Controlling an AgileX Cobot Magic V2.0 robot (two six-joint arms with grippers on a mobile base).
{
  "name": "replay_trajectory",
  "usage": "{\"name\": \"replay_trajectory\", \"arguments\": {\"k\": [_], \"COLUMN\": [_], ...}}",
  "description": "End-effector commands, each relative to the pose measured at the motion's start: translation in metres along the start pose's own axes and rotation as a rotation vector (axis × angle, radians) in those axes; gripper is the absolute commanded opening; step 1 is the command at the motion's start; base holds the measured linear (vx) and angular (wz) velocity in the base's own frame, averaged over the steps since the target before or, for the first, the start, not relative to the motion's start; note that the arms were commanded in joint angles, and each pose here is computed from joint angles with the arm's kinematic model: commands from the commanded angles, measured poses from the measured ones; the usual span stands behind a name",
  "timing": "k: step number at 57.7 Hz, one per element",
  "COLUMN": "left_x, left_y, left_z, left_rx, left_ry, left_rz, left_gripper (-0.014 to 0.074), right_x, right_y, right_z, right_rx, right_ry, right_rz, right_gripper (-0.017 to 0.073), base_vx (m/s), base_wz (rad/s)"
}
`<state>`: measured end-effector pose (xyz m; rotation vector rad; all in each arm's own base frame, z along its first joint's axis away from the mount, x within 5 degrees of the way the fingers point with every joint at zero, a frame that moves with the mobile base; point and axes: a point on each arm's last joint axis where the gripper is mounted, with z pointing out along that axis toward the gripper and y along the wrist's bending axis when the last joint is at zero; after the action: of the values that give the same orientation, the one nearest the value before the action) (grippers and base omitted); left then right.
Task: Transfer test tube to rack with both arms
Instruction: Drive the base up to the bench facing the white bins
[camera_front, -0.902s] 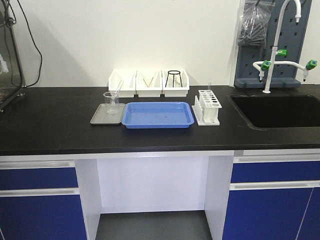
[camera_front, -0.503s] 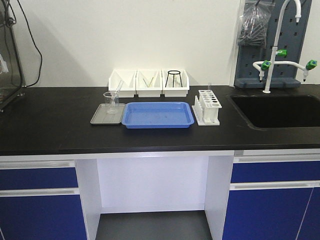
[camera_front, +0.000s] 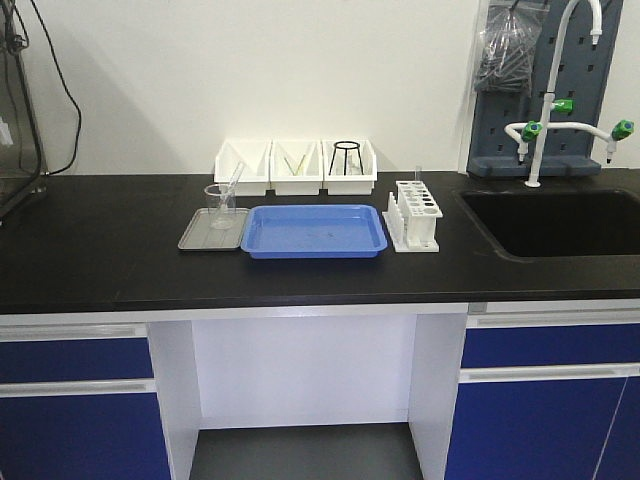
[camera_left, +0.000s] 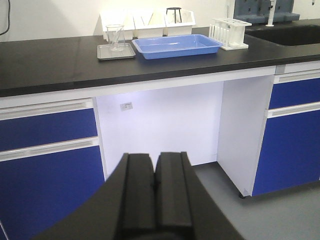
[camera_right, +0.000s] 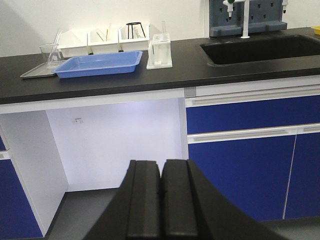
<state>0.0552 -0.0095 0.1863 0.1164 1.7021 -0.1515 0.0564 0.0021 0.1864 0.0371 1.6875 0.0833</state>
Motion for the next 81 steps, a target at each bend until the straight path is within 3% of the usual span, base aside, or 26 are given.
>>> {"name": "replay_trajectory", "arguments": {"k": [1, 38, 81], "left_x": [-0.0147, -0.0147, -0.0147], "left_y": [-0.0003, -0.0003, -0.0003], "left_z": [-0.0033, -0.0033, -0.0033], "left_rx": [0.001, 0.001, 0.001], "left_ry": [-0.116, -0.116, -0.116], "left_rz": [-0.007, -0.007, -0.007], "left_gripper": [-0.0006, -0.0006, -0.0006], "right_x": [-0.0034, -0.0034, -0.0035], "right_y": [0.0001, 0.0001, 0.0001], "right_z": [0.0001, 0.0001, 0.0001], "right_rx": [-0.004, -0.004, -0.004], "right_ry": [-0.08, -0.08, -0.081], "right_rz": [-0.011, -0.011, -0.011], "right_gripper": [-0.001, -0.001, -0.001], "base_vx": [0.07, 0.21, 0.42], "base_wz": [0.0, 0.04, 0.01]}}
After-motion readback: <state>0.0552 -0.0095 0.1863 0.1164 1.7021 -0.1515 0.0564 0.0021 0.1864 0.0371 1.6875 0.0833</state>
